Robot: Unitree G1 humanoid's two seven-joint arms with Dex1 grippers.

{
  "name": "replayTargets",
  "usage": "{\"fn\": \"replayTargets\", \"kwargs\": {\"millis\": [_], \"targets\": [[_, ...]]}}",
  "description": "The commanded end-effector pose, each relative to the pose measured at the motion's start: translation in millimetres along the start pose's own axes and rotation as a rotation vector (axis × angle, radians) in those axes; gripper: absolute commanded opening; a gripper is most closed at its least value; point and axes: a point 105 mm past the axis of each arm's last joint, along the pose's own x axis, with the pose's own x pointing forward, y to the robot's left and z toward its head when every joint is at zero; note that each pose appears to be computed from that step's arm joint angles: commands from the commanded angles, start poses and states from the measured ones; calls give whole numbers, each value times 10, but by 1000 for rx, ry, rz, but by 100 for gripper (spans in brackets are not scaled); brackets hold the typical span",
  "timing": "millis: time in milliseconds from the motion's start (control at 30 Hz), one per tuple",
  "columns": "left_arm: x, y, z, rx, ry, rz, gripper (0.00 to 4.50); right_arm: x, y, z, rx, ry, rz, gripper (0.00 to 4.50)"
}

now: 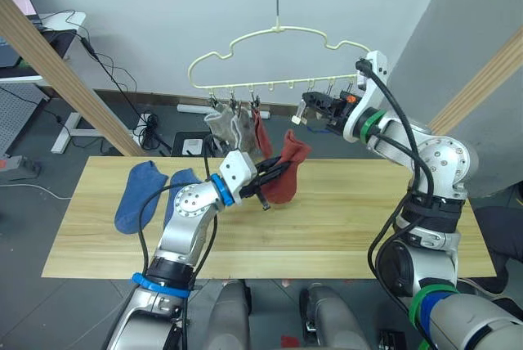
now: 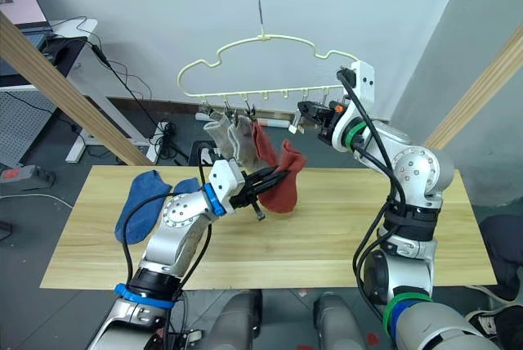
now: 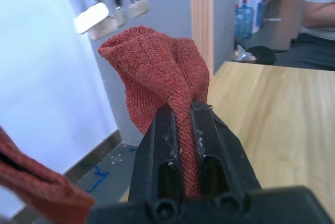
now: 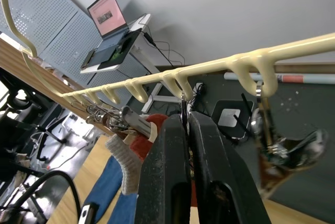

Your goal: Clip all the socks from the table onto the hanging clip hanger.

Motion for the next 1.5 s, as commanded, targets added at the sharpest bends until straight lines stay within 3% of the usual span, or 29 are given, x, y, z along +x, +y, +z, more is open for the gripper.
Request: {"fn": "replayTargets", "kwargs": {"millis": [33, 533, 867, 1000, 1267, 1333, 1500], "targets": [[45, 3, 30, 37, 0, -10, 0, -17, 107, 101, 4, -28, 36, 0], [158, 211, 224, 96, -41, 34, 0, -28, 134, 28, -19, 4, 35, 0], [232, 205, 316, 124, -74, 36, 0, -17, 166, -9, -38, 13, 46, 0], [242, 172, 324, 124, -78, 20, 0, -13, 195, -19, -34, 13, 63, 108], [250, 174, 336, 108, -85, 22, 0, -162, 85, 75, -43, -25, 45, 395], [249, 166, 311, 73, -81, 18, 68, -284, 85, 110, -74, -40, 60, 450], [211, 171, 240, -23, -57, 12, 203, -543, 105, 41, -203, -25, 78, 450]]}}
